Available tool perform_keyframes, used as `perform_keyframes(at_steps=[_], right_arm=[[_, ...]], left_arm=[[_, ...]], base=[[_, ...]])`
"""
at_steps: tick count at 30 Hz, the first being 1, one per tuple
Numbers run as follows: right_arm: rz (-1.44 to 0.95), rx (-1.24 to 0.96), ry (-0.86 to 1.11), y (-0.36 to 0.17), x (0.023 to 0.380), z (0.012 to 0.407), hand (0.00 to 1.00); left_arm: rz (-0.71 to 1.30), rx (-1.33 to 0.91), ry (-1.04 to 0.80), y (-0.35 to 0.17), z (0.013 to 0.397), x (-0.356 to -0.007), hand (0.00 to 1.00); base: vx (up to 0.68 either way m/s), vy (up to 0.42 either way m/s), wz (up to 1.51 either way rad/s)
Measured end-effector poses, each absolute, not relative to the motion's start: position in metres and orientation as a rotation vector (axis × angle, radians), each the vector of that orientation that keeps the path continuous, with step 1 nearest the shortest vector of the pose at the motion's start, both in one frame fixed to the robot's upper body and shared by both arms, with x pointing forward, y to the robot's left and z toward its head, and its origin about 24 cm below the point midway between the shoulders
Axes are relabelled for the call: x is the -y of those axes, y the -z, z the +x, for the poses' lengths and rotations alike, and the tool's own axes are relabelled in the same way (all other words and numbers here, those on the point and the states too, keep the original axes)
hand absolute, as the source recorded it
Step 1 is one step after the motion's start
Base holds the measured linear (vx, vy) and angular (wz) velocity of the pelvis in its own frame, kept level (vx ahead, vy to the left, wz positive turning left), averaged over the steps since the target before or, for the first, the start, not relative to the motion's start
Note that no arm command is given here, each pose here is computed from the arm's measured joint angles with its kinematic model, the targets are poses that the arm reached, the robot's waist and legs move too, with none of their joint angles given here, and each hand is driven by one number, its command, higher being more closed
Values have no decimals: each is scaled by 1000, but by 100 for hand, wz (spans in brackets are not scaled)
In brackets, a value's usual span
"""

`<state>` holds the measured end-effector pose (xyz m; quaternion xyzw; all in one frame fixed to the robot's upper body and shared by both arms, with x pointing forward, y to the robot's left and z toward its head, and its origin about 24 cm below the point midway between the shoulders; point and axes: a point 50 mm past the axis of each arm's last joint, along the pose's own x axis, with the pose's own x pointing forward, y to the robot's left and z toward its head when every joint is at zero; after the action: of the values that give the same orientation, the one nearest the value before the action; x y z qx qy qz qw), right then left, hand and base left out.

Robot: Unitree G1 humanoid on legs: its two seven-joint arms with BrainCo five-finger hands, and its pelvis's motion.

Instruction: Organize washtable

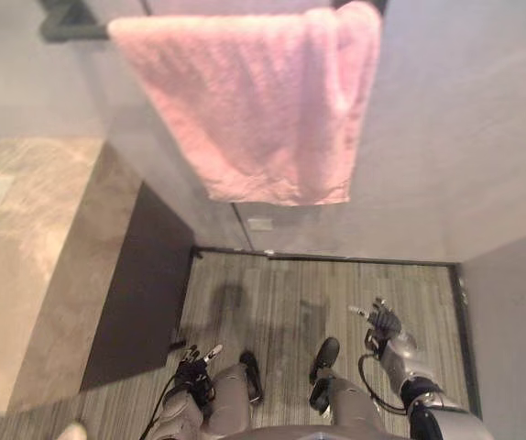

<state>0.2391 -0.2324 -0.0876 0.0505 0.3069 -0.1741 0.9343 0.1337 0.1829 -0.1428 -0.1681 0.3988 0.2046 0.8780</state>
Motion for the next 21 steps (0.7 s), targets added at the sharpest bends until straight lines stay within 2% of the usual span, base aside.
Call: perform_keyframes(at_steps=[1,6,13,17,21], right_arm=[[84,-636,384,89,244,232,0],[149,-765,456,115,243,195,0],[123,-922,436,139,232,152,0],[106,-921,376,140,224,155,0],[139,-950,366,146,210,147,0]], left_arm=[[-345,-854,-411,145,131,-180,0],[-282,-993,-413,158,109,-188,0],[-203,-984,-335,156,116,-184,0],[-164,-995,-325,156,113,-192,0],[-165,-999,-352,156,109,-200,0]], base=[[156,30,175],[763,82,129],[382,147,21],[136,190,36],[176,-35,87]])
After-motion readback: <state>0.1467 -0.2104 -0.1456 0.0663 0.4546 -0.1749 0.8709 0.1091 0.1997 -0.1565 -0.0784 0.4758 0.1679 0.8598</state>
